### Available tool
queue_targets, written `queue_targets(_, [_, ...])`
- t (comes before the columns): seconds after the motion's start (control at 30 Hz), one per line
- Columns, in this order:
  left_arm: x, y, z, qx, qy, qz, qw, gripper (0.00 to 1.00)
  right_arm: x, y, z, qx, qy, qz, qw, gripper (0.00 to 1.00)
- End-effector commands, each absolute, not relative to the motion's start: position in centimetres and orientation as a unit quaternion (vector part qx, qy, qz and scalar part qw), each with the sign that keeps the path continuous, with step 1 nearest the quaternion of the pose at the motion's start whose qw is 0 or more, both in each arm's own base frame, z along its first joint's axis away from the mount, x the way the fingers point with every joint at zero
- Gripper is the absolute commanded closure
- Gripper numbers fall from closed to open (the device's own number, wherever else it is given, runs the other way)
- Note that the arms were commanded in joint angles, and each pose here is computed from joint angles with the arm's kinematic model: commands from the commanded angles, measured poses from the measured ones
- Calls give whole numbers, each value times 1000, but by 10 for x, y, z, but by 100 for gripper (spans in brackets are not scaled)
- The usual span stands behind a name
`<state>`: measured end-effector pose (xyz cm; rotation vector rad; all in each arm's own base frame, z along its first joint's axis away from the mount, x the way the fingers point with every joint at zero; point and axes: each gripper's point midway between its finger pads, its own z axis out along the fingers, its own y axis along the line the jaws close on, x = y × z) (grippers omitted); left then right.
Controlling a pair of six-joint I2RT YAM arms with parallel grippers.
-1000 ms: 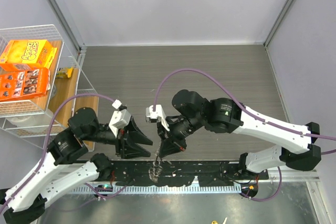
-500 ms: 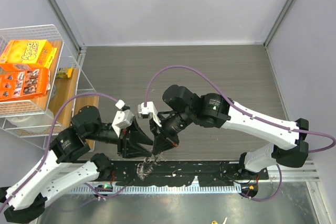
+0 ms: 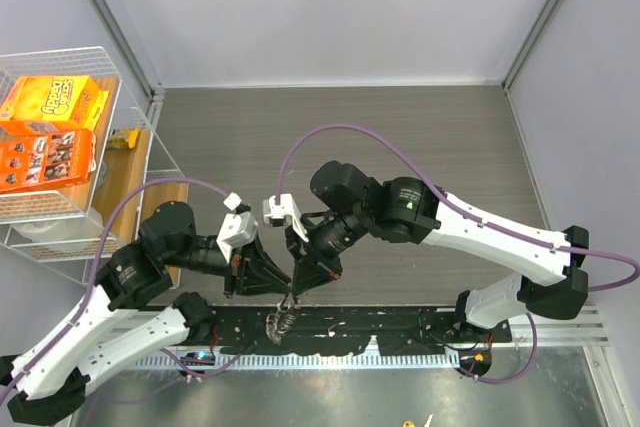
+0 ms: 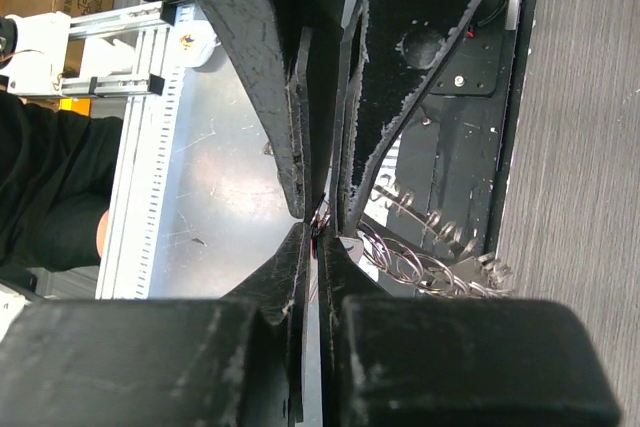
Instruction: Put the keys on the keyring
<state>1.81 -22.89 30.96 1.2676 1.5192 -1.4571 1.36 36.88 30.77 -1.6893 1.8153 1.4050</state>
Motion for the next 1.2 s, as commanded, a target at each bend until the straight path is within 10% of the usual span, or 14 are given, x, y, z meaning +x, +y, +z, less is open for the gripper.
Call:
queue_targets(0.0, [15, -228, 314, 494, 574, -559, 338, 84, 13, 368, 336, -594, 600, 504, 182, 95])
queue_targets(0.5, [20, -228, 319, 490, 571, -553, 358, 100, 20, 364, 335, -593, 608, 488, 200, 94])
queue_targets(1.17, [32, -229, 343, 449, 549, -558, 432, 100, 28, 344, 348, -570, 580, 487, 320, 61])
